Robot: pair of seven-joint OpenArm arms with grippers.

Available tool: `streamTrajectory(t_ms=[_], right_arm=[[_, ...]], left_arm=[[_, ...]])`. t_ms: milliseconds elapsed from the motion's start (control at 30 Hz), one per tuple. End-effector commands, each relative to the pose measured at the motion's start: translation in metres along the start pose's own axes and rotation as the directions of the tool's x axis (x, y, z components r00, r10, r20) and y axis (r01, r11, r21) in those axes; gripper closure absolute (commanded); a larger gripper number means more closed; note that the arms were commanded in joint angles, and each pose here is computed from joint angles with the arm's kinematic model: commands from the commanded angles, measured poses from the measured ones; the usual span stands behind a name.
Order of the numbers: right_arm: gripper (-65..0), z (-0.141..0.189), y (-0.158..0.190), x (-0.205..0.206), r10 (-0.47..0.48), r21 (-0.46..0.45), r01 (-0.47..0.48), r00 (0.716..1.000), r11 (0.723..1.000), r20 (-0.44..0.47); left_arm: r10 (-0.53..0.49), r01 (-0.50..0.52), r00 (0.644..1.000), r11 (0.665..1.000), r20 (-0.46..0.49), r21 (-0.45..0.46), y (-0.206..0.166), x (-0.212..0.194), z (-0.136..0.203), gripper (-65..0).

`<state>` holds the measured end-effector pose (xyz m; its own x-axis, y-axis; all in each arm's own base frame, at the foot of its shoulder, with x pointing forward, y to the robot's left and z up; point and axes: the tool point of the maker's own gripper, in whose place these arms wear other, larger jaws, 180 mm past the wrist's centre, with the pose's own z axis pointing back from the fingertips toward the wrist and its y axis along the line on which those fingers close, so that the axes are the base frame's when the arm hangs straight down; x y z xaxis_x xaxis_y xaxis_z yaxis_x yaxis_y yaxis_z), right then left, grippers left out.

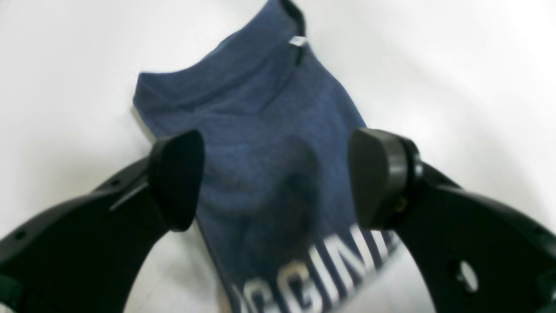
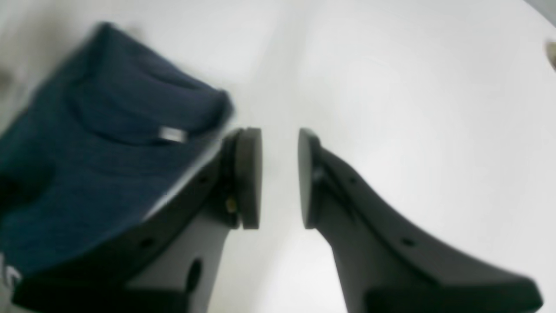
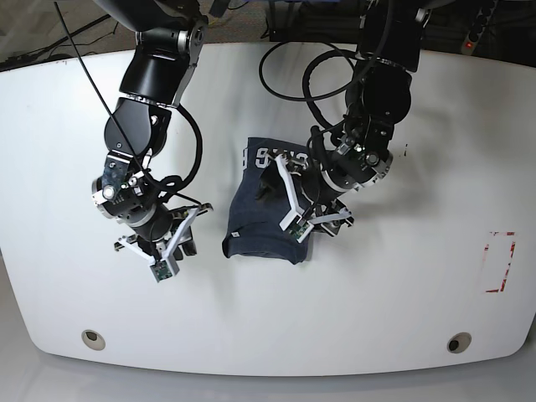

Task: Fold the T-shirt properly
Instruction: 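Grasp the folded shirt with the left gripper and drag it to the table edge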

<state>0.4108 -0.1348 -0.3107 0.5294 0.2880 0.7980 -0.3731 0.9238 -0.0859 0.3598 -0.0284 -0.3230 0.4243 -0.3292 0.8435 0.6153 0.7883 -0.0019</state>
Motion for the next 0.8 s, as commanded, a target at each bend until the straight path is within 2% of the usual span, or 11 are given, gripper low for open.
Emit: streamTrajectory(t_ms=[0,100,267,400,500,567,767], right_arm=[[-13.5,0.006,-0.009,0.023,0.000,-0.014,0.001,0.997,1.000,0.074],[-13.5,0.008,-0.017,0.019,0.000,-0.028,0.002,0.998,1.000,0.067],[-13.5,0.009,-0.017,0.007,-0.010,-0.029,0.012,0.999,1.000,0.047],[-13.6,0.009,-0.017,0.005,-0.010,-0.029,0.011,0.999,1.000,0.043],[-13.5,0.010,-0.017,0.006,-0.009,-0.031,0.010,0.999,0.999,0.045],[-13.3,0.010,-0.019,0.006,-0.011,-0.034,0.013,0.999,0.999,0.046],[-13.2,0.011,-0.019,0.005,-0.013,-0.035,0.014,0.999,0.999,0.046]], left_arm=[[0.048,-0.048,0.996,0.999,0.080,-0.003,-0.006,0.018,-0.009,-48.5],[0.095,-0.095,0.992,0.995,0.078,-0.001,-0.013,0.009,-0.022,-48.6],[0.128,-0.128,0.991,0.992,-0.041,-0.009,-0.029,-0.045,-0.051,-48.9],[0.169,-0.168,0.981,0.986,-0.098,0.018,-0.019,-0.077,-0.058,-48.9],[0.200,-0.189,0.972,0.977,-0.126,0.093,0.019,-0.099,-0.046,-48.9],[0.208,-0.191,0.966,0.974,-0.151,0.122,0.030,-0.118,-0.035,-48.9],[0.184,-0.136,0.950,0.971,-0.254,0.195,0.089,-0.164,0.013,-48.8]])
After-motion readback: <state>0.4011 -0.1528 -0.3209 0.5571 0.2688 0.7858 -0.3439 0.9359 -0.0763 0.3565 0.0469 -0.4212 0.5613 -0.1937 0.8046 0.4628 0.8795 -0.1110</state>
